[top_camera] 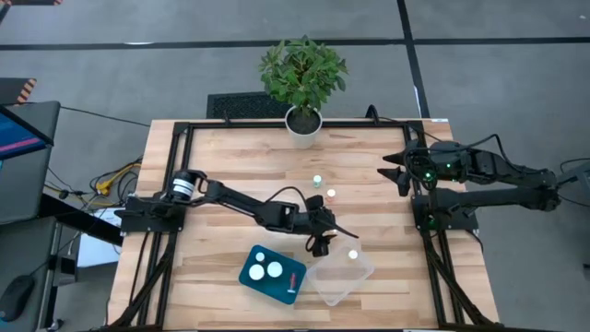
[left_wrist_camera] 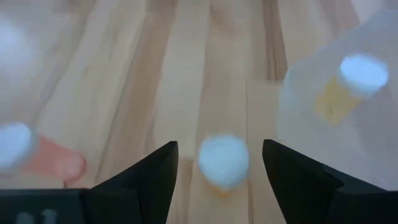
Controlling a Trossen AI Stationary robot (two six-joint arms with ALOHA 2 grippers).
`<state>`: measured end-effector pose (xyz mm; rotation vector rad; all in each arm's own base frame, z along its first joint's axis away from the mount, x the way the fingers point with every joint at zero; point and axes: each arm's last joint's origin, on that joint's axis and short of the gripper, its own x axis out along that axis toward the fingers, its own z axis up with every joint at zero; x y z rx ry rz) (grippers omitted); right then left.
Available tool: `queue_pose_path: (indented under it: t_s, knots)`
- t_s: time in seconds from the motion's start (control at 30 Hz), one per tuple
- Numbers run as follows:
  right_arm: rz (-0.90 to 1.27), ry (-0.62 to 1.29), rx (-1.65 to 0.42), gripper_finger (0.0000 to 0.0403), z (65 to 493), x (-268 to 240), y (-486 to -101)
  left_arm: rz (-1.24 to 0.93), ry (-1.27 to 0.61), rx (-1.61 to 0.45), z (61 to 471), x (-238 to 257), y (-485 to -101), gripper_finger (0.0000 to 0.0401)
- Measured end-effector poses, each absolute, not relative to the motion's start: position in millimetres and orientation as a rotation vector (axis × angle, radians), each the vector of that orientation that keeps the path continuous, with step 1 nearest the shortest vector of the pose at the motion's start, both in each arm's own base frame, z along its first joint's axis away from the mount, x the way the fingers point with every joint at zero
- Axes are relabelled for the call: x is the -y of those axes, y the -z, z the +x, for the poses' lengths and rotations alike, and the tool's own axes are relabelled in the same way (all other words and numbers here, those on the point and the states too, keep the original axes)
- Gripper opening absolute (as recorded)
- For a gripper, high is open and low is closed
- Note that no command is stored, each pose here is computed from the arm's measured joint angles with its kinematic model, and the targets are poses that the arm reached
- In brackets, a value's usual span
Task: Pick and place medicine bottles into bin by pill shape (circle, oval)
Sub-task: Put the small orange pill bottle into the transparent bin
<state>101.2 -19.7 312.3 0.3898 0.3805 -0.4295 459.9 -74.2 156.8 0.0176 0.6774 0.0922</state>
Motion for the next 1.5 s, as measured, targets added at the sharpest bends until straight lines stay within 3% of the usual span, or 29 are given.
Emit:
queue_pose_path:
  t_s: [0.53,1.17,1.5]
  knots:
    - [0.390,0.429,-0.381,0.0271,101,20,-312,0.017,-0.089,-0.677,461,76,-153,0.0224]
    - [0.385,0.428,-0.382,0.0271,101,20,-312,0.004,-0.087,-0.684,461,75,-150,0.0099]
    - [0.381,0.427,-0.383,0.0271,101,20,-312,-0.123,-0.205,-0.602,457,72,-179,0.0104]
